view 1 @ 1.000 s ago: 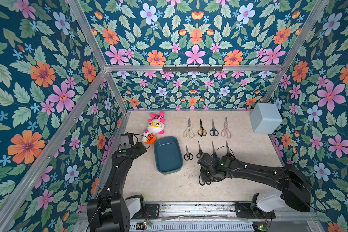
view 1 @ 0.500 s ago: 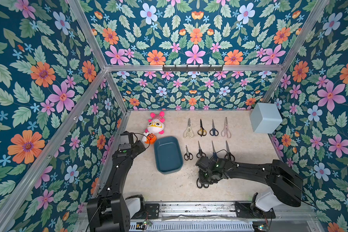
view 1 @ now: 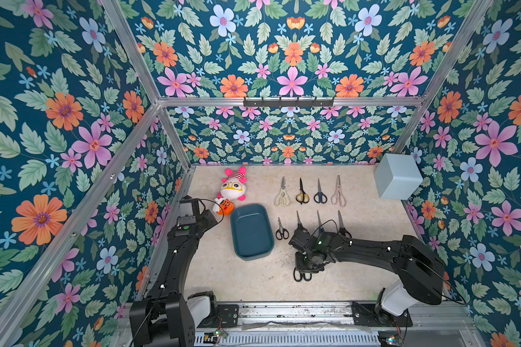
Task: Take the scissors out of the storage box
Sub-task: Place the scissors at the center of the board, then reset both arms
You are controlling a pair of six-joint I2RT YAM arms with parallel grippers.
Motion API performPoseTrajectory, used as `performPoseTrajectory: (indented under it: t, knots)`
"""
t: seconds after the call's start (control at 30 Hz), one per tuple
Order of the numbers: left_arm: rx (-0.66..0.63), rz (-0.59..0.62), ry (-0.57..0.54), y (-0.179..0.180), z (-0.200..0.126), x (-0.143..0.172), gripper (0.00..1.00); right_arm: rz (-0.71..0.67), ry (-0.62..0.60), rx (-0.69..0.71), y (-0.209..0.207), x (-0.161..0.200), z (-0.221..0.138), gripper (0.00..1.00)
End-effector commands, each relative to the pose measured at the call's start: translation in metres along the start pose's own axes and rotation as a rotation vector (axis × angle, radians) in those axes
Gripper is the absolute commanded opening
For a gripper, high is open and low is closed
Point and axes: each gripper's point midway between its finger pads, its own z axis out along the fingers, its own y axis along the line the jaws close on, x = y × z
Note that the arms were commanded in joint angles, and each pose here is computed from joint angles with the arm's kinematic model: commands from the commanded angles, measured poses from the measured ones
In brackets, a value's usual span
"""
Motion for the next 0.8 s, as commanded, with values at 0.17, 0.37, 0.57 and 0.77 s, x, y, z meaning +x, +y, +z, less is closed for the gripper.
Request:
performPoseTrajectory:
  t: [0.17,0.37,0.57,0.77]
  knots:
    - [-0.010,0.062,-0.062,-0.002,0.000,-0.019,0.54,0.040,-0.267,-0.004,-0.005,-0.063,-0.061,0.48]
    - [-0.034,0.139,-0.164,0.001,0.006,-0.036,0.54,0.162,-0.518,-0.037,-0.061,-0.147,-0.110,0.48]
    - [-0.064,0.251,-0.340,0.008,0.017,-0.053,0.57,0.323,-0.874,0.002,-0.189,-0.232,-0.158,0.48]
    - [-0.144,0.316,-0.471,0.027,0.032,-0.056,0.61,0.167,-1.279,0.422,-0.272,-0.235,-0.182,0.46]
